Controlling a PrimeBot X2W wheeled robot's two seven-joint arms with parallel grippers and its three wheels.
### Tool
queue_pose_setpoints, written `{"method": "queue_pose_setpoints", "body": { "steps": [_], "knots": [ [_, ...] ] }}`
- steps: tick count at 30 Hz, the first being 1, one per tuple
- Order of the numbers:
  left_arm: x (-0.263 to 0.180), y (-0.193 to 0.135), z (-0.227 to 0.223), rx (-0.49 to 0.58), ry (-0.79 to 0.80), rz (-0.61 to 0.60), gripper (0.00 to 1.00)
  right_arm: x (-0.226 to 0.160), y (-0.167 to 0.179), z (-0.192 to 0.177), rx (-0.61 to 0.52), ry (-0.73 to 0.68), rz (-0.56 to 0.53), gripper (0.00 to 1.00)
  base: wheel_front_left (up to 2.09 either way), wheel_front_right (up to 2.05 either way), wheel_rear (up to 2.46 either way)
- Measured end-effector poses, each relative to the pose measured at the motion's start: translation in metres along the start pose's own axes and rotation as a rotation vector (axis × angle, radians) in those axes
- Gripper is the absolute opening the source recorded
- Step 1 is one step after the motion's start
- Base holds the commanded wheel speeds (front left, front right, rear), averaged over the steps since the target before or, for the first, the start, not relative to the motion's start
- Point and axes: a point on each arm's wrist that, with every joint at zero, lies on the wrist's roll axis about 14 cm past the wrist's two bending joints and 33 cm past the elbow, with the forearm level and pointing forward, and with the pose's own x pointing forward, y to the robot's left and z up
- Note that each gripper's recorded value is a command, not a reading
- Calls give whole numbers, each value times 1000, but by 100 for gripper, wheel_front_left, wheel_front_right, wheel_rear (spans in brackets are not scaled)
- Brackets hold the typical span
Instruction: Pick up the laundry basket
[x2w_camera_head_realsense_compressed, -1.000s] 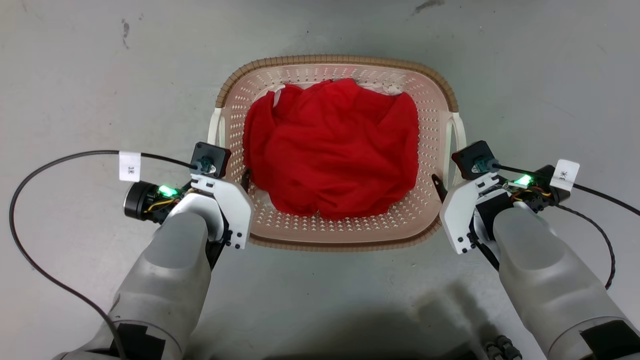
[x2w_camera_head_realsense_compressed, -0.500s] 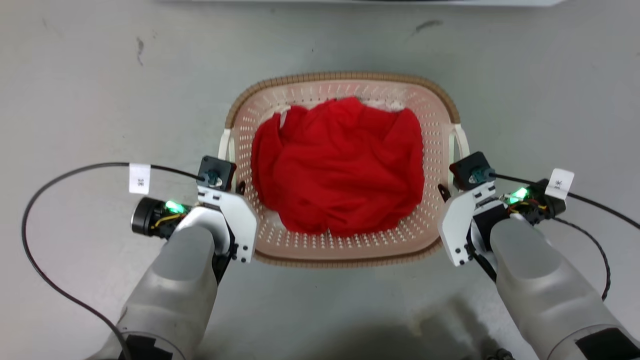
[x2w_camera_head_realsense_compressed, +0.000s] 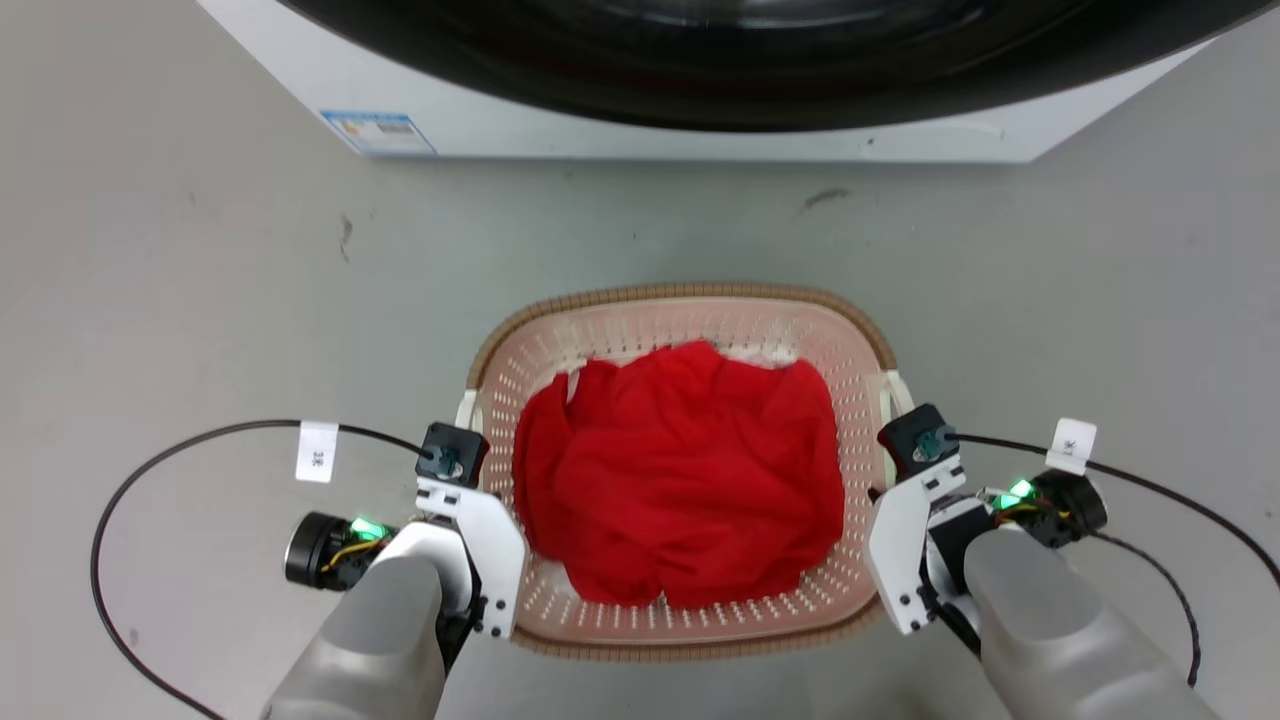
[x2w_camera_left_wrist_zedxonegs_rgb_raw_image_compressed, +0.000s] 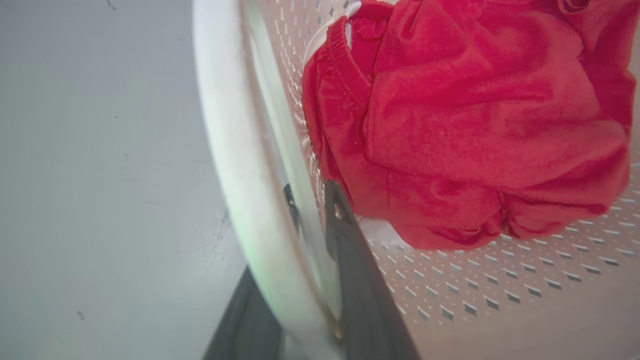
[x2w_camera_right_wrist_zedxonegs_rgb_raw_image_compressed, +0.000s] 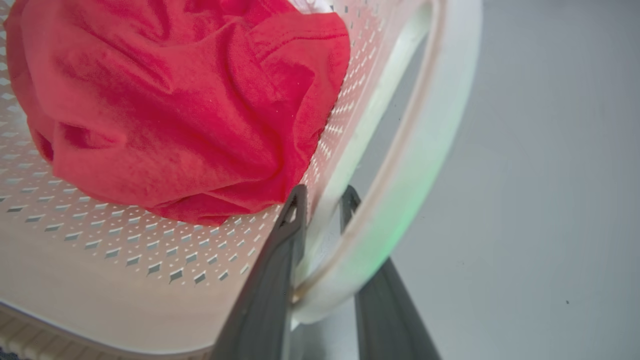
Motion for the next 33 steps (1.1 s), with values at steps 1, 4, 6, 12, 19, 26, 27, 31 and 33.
{"method": "queue_pose_setpoints", "body": {
  "steps": [1, 4, 6, 12, 19, 26, 27, 31, 33],
  "knots": [
    [-4, -1, -1, 0, 2, 1, 0, -4, 2, 0, 2, 0, 0, 0, 0, 0, 0],
    [-17, -4, 0, -2, 2, 4, 0, -16, 7, 2, -3, -2, 1, 0, 0, 0, 0],
    [-26, -6, -2, -3, 5, 5, 0, -25, 10, 2, -6, -2, 1, 0, 0, 0, 0],
    [-50, -13, -9, -4, 16, 10, 0, -48, 21, -2, -20, 2, 2, 0, 0, 0, 0],
    [-76, -24, -22, 4, 25, 8, 0, -72, 32, -11, -35, 5, -3, 0, 0, 0, 0],
    [-97, -29, -32, -5, 26, 10, 0, -91, 44, -21, -48, 7, -5, 0, 0, 0, 0],
    [-99, -30, -33, -4, 24, 10, 0, -94, 45, -21, -47, 5, -6, 0, 0, 0, 0],
    [-108, -33, -35, 3, 17, 8, 0, -103, 50, -26, -48, 6, -9, 0, 0, 0, 0],
    [-112, -36, -40, 2, 22, 5, 0, -107, 53, -32, -49, 11, -9, 0, 0, 0, 0]
  ]
}}
